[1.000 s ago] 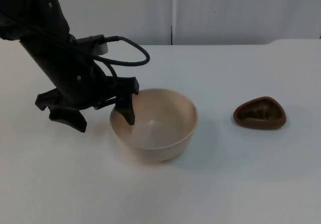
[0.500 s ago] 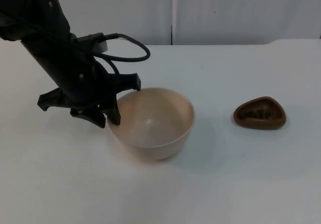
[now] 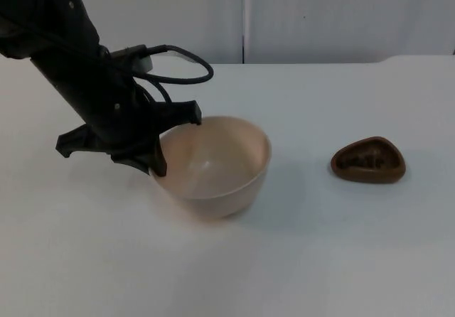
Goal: Pick up the bowl with the left hand and pour the coffee beans from the cup into the bowl with the right hand.
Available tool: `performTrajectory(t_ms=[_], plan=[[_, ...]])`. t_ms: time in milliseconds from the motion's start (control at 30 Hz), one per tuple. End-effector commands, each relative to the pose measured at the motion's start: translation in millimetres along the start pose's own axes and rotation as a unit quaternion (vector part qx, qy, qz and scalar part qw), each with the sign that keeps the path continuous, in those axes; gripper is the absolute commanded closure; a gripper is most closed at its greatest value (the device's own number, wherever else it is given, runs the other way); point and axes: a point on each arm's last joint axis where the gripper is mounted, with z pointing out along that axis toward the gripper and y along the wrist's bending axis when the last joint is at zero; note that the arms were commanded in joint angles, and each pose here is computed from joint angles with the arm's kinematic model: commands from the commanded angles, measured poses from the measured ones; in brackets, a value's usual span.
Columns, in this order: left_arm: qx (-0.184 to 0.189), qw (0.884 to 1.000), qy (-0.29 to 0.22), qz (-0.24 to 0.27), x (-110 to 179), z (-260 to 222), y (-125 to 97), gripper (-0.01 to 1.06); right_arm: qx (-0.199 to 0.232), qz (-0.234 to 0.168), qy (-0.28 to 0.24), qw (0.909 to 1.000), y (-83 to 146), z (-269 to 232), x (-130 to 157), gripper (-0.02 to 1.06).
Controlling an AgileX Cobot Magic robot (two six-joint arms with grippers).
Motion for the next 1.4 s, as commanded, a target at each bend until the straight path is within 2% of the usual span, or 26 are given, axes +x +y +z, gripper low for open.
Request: performTrajectory(t_ms=[0, 200, 600, 733, 933, 1100, 1367], plan=[[0.008, 1.000, -0.002, -0.002, -1.1, -1.9, -3.8, 1.05, 0.003, 0.001, -0.001, 1.0000, 0.0, 0.7, 0.8, -0.01], [0.010, 1.000, 0.004, 0.012, 0.0, -5.6, -5.2, 1.05, 0.003, 0.001, -0.001, 1.0000, 0.0, 0.7, 0.8, -0.01], [0.031, 0.997, -0.036, 0.060, -3.0, -56.4, -20.2, 1.05, 0.003, 0.001, -0.001, 1.0000, 0.0, 0.7, 0.8, -0.01], [0.021, 0.996, -0.022, 0.087, 1.7, -70.1, -21.0, 1.05, 0.003, 0.001, -0.001, 1.0000, 0.0, 0.7, 0.8, -0.01], [0.021, 0.995, -0.010, 0.097, 6.0, -80.5, -22.5, 1.05, 0.003, 0.001, -0.001, 1.0000, 0.0, 0.7, 0.8, -0.01], [0.006, 0.990, 0.018, 0.140, 14.2, -82.8, -33.2, 1.05, 0.003, 0.001, -0.001, 1.0000, 0.0, 0.7, 0.8, -0.01], [-0.012, 0.980, 0.030, 0.195, 23.9, -81.6, -53.8, 1.05, 0.003, 0.001, -0.001, 1.0000, 0.0, 0.7, 0.8, -0.01]])
